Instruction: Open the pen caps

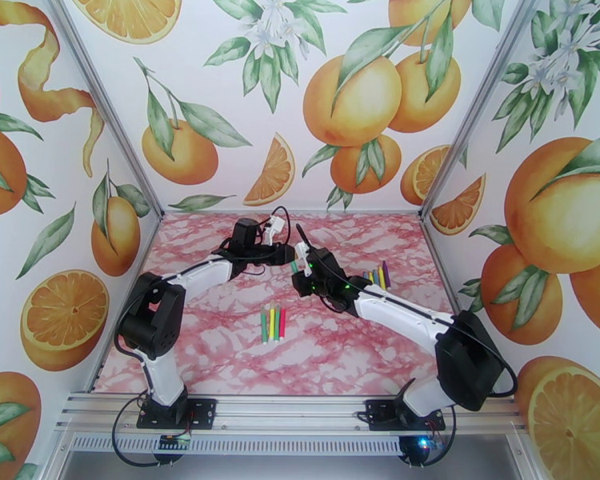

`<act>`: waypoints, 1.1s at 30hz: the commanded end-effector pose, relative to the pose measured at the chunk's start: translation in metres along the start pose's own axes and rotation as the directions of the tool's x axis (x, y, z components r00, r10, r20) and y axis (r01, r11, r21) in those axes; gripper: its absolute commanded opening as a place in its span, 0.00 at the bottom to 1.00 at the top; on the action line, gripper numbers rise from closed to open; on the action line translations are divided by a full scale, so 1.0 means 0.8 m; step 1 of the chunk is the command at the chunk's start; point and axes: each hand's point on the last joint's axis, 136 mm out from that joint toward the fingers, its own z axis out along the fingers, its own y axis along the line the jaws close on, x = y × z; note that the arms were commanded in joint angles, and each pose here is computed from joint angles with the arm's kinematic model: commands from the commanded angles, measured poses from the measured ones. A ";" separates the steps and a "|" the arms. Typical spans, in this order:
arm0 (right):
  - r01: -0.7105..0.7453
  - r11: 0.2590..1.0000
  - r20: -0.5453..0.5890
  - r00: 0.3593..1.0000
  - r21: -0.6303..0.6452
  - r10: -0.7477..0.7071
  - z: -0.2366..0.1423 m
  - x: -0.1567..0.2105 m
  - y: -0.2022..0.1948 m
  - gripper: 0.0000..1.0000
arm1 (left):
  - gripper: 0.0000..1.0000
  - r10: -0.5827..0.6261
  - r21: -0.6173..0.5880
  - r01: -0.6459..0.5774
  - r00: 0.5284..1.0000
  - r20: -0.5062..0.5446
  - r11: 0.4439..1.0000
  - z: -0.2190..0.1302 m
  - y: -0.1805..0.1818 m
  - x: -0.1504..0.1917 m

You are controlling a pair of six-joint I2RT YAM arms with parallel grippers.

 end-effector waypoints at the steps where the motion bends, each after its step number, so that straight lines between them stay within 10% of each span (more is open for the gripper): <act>1: 0.017 0.999 0.016 1.000 -0.030 -0.016 0.002 -0.008 0.010 0.19 | 0.14 0.039 0.012 -0.039 0.999 0.028 0.999 0.003 -0.005 -0.017; 9: 0.006 1.000 0.032 0.999 -0.027 -0.005 0.008 -0.012 0.009 0.39 | 0.04 0.039 0.037 -0.039 0.999 0.022 0.999 0.004 -0.012 -0.017; 19: -0.013 0.998 0.039 0.999 -0.055 0.015 0.025 -0.019 0.014 0.41 | 0.00 0.045 0.078 -0.046 0.999 0.018 0.996 -0.002 -0.025 -0.014; 33: -0.003 0.998 0.021 1.000 -0.063 0.005 0.027 -0.004 0.012 0.15 | 0.00 0.032 0.053 -0.034 0.998 0.045 0.998 -0.005 -0.020 -0.025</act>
